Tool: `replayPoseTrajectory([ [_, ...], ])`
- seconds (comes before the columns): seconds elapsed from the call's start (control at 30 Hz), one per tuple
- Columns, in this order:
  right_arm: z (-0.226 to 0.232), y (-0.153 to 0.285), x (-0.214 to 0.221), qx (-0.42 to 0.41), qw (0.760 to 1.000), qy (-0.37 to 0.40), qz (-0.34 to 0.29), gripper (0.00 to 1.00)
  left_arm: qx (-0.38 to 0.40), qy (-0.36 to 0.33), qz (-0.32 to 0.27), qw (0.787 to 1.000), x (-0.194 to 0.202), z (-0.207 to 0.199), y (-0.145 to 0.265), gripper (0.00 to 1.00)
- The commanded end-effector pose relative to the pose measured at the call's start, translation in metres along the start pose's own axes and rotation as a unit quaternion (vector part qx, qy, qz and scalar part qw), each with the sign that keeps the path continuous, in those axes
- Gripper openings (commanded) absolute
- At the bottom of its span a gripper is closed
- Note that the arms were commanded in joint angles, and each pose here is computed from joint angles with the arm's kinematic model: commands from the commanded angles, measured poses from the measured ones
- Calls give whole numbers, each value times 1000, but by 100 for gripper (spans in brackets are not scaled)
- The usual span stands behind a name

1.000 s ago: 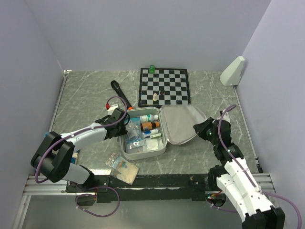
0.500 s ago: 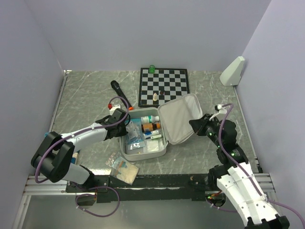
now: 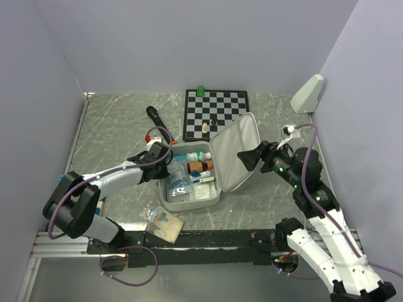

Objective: Organize the medicine kit
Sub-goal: Adjust the medicine box at the center of the board.

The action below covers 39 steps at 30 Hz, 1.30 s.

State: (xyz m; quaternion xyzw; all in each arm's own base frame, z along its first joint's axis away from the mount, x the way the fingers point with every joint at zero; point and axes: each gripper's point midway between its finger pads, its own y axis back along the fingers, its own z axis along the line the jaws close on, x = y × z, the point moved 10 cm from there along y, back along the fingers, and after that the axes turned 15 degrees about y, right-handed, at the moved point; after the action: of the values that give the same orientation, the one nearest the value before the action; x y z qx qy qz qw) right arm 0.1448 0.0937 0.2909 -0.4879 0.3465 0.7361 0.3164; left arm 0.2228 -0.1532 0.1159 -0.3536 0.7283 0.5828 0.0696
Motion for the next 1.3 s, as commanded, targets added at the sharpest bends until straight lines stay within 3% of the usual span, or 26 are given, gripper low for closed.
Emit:
replayPoseTrajectory([
  [0.0,6,-9,-25,-14,999,-17,29,92,67,18,-22,997,-13,-27,-1,5],
  [0.17,1,-17,-28,10,998,-26,55,72,88,-3,-36,995,-24,-43,1,5],
  [0.33,-7,-18,-20,39,996,-29,81,39,107,-22,-31,994,-31,-61,-4,4],
  [0.6,-19,-8,-25,115,992,-16,50,32,116,-11,-24,993,-34,-82,-5,4],
  [0.7,-21,-12,-31,125,990,-13,58,33,95,11,-36,995,-39,-82,3,21],
  [0.77,-22,-12,-30,131,989,-14,67,42,92,19,-53,994,-45,-80,14,39],
  [0.83,-23,-12,-27,137,988,-15,66,53,86,32,-77,993,-52,-76,29,64],
  [0.9,-24,-10,-28,140,988,-15,61,63,77,39,-99,991,-59,-69,47,80],
  [0.97,-23,-8,-27,141,988,-15,60,66,58,46,-107,992,-60,-56,66,91],
  [1.1,-22,-8,-26,135,989,-20,56,68,47,118,-81,989,-32,-17,92,96],
  [1.27,-21,-10,-22,121,991,-27,55,68,64,272,-18,960,24,33,102,99],
])
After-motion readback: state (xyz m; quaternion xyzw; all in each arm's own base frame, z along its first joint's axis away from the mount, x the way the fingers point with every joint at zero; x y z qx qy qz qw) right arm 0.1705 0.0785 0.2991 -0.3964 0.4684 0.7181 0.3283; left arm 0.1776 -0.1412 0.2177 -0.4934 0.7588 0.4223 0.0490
